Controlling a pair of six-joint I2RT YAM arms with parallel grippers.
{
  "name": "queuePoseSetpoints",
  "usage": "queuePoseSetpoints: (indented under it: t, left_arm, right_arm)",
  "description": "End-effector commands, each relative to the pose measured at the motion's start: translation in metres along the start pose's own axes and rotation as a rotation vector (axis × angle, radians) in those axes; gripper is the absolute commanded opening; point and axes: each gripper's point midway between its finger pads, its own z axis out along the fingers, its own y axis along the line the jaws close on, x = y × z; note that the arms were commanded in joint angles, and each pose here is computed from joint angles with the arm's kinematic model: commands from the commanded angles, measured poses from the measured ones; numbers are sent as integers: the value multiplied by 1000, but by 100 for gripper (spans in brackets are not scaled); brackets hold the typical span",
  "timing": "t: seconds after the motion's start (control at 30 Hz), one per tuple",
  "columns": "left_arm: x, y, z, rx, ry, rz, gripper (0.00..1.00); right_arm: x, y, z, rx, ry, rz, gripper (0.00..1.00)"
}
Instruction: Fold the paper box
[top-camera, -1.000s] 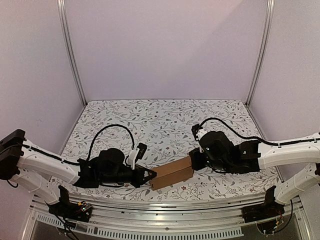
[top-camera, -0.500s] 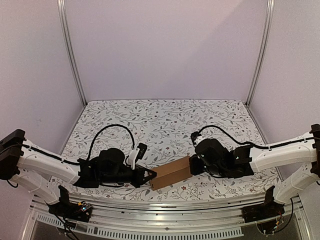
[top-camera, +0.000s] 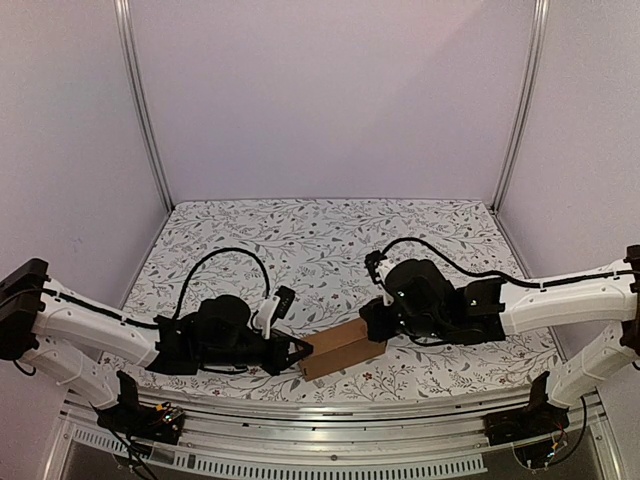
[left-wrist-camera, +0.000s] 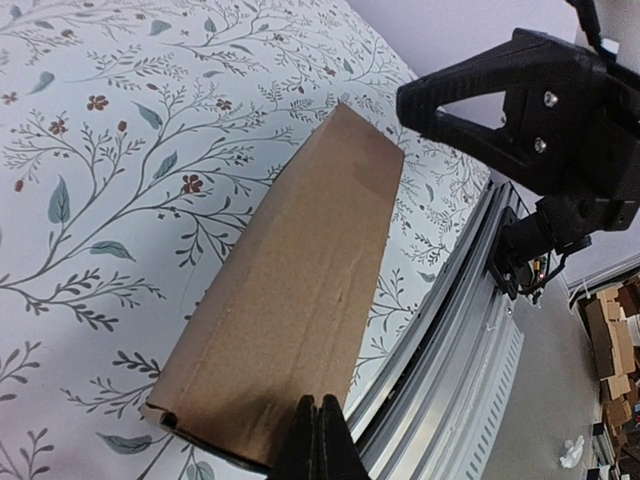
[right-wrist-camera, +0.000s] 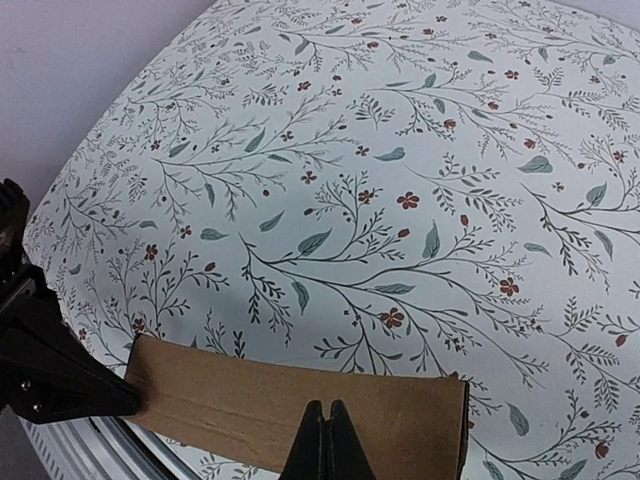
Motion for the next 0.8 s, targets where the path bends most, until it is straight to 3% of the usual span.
queuePoseSetpoints:
  t: [0.0, 0.27, 0.77]
  left_arm:
    - [36, 33, -4, -125, 146, 22, 0]
    - [19, 21, -10, -108, 112, 47, 0]
    - [-22, -2, -50, -66, -26, 73, 0]
  right_arm:
    - [30, 0, 22, -3, 92, -12, 0]
    - [60, -10, 35, 18, 160, 8, 0]
    - [64, -10, 37, 15, 168, 13, 0]
